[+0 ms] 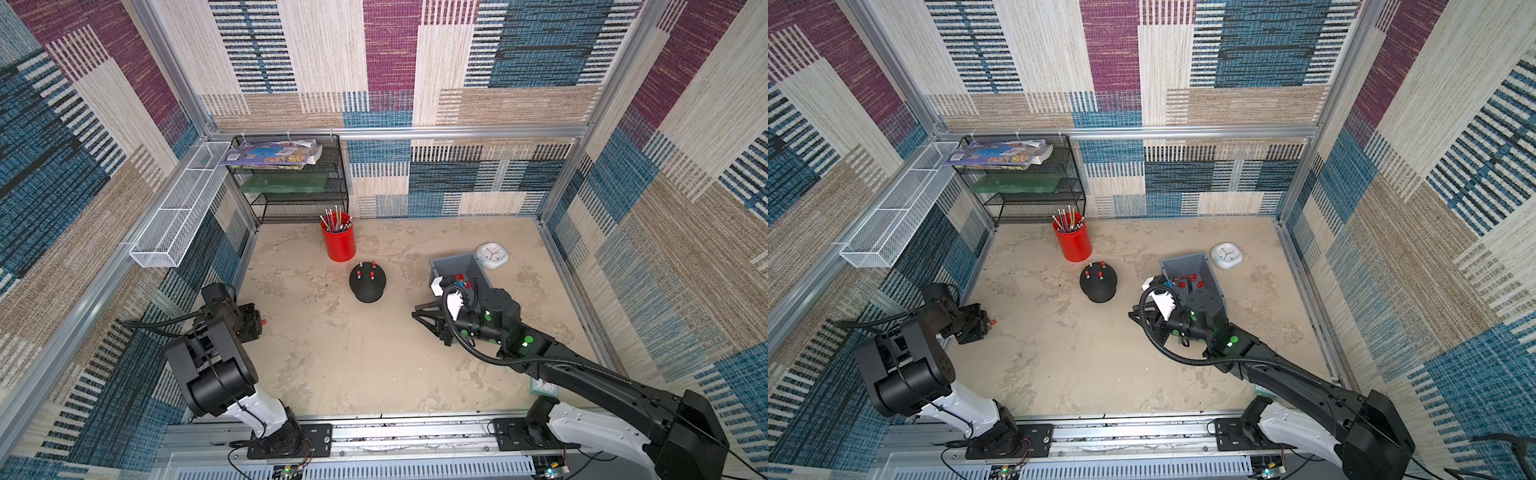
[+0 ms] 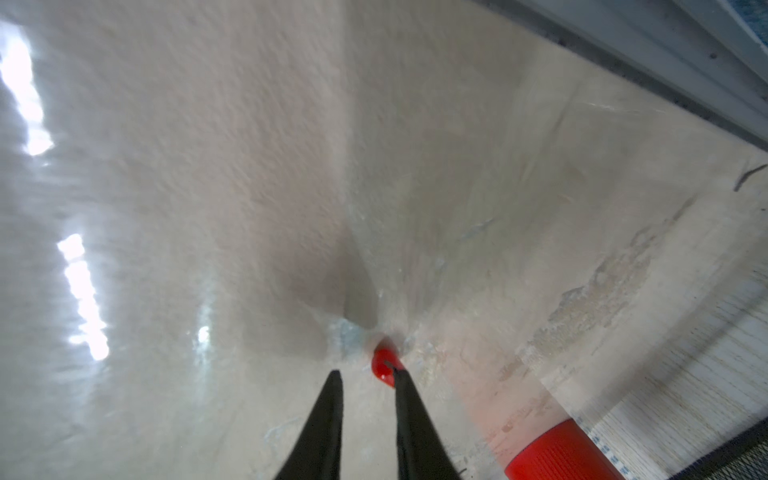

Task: Cover the protruding screws with screw protection sleeves
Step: Pick up the screw protection sleeve from the center of the board, then attach the screw protection sleeve to the screw.

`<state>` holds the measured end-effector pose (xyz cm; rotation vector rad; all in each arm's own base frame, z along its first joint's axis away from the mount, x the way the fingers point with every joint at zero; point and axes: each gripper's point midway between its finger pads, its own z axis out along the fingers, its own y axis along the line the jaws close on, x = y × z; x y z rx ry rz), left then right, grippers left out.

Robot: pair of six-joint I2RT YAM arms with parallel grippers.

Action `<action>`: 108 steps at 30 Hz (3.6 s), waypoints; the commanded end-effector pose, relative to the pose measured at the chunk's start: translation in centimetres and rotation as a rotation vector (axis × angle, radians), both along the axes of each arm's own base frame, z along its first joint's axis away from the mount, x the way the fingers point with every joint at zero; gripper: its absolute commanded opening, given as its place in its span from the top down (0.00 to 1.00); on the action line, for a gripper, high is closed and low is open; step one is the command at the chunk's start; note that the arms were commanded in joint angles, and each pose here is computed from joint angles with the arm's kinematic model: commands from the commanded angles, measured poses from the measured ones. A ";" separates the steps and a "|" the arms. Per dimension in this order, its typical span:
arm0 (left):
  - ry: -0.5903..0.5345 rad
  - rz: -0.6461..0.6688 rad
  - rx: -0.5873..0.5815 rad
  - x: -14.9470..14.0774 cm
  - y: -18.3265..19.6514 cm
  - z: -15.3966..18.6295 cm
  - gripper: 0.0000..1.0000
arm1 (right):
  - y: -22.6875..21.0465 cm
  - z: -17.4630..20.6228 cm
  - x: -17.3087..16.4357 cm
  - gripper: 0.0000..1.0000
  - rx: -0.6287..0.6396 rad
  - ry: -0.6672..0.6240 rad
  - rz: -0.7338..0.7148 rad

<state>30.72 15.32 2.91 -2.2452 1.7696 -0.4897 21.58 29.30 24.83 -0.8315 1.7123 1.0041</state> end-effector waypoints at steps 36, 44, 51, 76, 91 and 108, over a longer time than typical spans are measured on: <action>0.003 -0.123 0.155 0.0 0.5 4.0 0.93 | 0.0 0.3 1.1 0.76 -0.028 -0.024 -0.022; -0.112 -0.385 0.399 1.0 -4.1 9.8 0.92 | -0.1 1.2 1.5 0.76 -0.056 -0.045 -0.048; -0.385 -0.802 0.811 7.7 -12.9 17.5 0.92 | -0.5 2.4 1.7 0.76 -0.065 -0.062 -0.076; -0.788 -1.324 0.890 18.0 -31.3 15.6 0.89 | 1.5 2.7 0.3 0.76 -0.084 -0.058 -0.052; -0.786 -1.341 0.904 16.6 -31.4 14.8 0.89 | 1.8 2.7 0.3 0.76 -0.092 -0.059 -0.052; -0.771 -1.357 0.893 15.2 -31.1 14.2 0.89 | 2.2 2.2 0.3 0.76 -0.104 -0.055 -0.047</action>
